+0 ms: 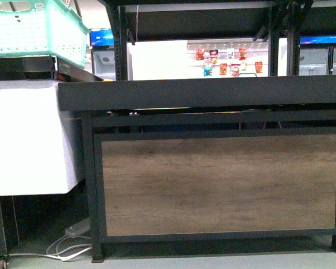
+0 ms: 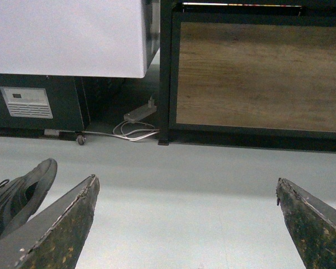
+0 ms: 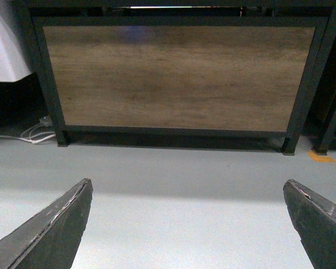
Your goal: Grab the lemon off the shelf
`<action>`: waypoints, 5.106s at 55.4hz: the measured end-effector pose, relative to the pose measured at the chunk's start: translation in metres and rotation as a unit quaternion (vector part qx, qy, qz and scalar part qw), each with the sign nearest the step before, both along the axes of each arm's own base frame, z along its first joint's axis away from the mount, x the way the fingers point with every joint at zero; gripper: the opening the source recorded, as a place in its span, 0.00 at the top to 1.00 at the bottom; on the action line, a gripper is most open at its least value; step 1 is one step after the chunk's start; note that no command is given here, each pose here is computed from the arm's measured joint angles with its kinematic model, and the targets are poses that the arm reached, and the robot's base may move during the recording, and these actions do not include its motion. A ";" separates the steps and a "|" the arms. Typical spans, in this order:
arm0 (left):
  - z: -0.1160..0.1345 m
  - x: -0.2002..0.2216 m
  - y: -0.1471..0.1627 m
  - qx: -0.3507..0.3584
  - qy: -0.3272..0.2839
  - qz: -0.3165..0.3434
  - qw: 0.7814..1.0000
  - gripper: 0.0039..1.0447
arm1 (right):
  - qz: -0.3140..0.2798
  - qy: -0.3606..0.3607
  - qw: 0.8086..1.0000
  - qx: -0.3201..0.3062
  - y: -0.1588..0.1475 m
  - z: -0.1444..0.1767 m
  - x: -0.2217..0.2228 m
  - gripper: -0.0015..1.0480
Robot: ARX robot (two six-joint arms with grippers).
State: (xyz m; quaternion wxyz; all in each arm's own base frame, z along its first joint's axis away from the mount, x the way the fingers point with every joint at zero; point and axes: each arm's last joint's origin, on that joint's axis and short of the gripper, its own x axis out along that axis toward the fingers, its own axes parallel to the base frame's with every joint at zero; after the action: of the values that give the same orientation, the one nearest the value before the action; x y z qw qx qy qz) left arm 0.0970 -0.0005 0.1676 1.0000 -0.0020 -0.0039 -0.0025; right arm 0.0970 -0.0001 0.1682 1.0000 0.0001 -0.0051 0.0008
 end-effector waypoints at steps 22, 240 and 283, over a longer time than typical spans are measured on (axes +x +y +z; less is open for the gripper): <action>0.000 0.000 0.000 0.000 0.000 0.000 1.000 0.07 | 0.000 0.000 1.000 0.000 0.000 0.000 0.000 0.02; 0.000 0.000 0.000 0.000 -0.001 0.000 1.000 0.07 | 0.000 0.000 1.000 0.000 0.000 0.000 0.000 0.02; 0.000 0.000 0.000 0.000 -0.001 0.000 1.000 0.07 | 0.000 0.000 1.000 0.000 0.000 0.000 0.000 0.02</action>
State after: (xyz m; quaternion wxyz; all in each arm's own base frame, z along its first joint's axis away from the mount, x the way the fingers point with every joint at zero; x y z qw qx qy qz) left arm 0.0969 -0.0004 0.1677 1.0000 -0.0018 -0.0047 -0.0021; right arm 0.0969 -0.0001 0.1683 1.0000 0.0001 -0.0054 0.0008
